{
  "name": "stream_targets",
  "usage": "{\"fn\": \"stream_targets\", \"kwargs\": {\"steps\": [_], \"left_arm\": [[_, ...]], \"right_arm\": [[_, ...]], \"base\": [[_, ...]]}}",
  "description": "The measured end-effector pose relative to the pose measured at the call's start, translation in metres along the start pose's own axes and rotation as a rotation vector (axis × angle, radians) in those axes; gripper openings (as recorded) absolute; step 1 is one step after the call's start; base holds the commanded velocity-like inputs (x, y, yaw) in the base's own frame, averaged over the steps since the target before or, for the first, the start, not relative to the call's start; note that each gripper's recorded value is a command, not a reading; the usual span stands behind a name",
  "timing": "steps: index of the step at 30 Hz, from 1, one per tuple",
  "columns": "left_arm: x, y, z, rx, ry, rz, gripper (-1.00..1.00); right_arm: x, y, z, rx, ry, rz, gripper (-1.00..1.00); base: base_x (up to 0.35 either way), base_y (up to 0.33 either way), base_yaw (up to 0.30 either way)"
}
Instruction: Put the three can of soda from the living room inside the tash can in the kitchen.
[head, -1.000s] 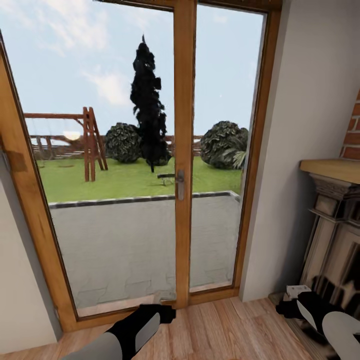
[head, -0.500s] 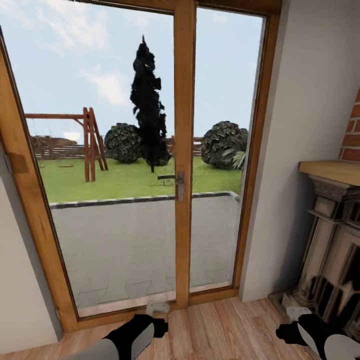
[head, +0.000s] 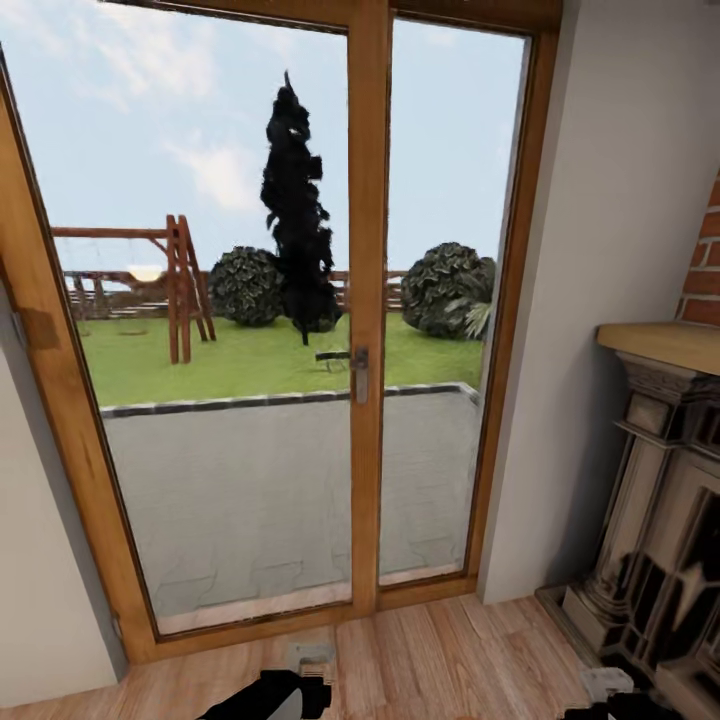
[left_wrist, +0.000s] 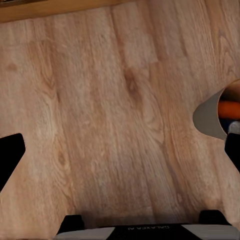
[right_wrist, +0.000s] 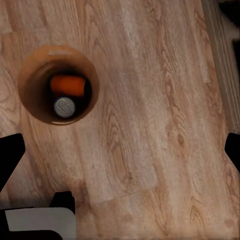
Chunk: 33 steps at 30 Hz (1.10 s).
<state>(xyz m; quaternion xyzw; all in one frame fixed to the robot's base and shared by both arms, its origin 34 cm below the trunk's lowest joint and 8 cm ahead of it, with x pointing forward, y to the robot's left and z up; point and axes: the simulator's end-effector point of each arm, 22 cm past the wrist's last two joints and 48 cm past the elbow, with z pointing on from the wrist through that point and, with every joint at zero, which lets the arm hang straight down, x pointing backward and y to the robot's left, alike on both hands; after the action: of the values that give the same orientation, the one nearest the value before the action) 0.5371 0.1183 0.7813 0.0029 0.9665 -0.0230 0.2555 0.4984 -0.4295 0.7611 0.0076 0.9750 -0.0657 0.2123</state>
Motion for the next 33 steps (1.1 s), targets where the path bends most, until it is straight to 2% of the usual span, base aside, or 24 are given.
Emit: {"fn": "stream_targets", "kwargs": {"steps": [16,27,33], "left_arm": [[0.051,0.032,0.009,-0.059,0.034,-0.011,1.00],[0.103,0.035,0.010,-0.066,0.078,-0.019,1.00],[0.121,0.036,0.010,-0.067,0.083,-0.024,1.00]], "right_arm": [[0.085,0.005,0.008,-0.007,0.096,-0.015,1.00],[0.121,0.005,0.009,-0.007,0.125,-0.028,1.00],[0.137,0.005,0.008,-0.007,0.142,-0.035,1.00]], "base": [[0.000,0.000,0.000],[0.000,0.000,0.000],[0.000,0.000,0.000]]}}
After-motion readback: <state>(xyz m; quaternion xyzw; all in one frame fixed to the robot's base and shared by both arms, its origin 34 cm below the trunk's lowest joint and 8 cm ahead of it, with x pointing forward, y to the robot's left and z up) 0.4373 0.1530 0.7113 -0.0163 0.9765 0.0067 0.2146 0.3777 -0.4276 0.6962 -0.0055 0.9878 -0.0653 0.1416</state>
